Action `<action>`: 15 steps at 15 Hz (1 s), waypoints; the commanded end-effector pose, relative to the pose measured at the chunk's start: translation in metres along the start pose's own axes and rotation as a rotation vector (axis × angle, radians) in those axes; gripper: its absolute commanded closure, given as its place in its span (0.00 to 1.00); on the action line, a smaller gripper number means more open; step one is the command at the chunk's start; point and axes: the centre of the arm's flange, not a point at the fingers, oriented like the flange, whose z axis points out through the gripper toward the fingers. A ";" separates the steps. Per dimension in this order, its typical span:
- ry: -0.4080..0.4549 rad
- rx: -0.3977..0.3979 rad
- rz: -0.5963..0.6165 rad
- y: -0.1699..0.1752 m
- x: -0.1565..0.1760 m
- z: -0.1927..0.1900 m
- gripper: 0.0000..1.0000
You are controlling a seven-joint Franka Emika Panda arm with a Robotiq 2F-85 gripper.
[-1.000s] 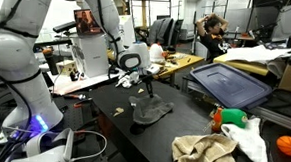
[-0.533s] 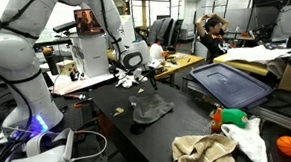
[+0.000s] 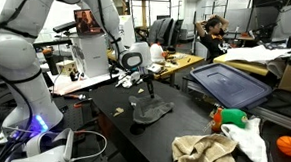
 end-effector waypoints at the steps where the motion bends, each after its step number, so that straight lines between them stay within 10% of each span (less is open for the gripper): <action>1: -0.057 -0.033 0.034 0.019 -0.013 -0.003 1.00; 15: 0.005 0.099 0.010 -0.037 0.006 0.031 1.00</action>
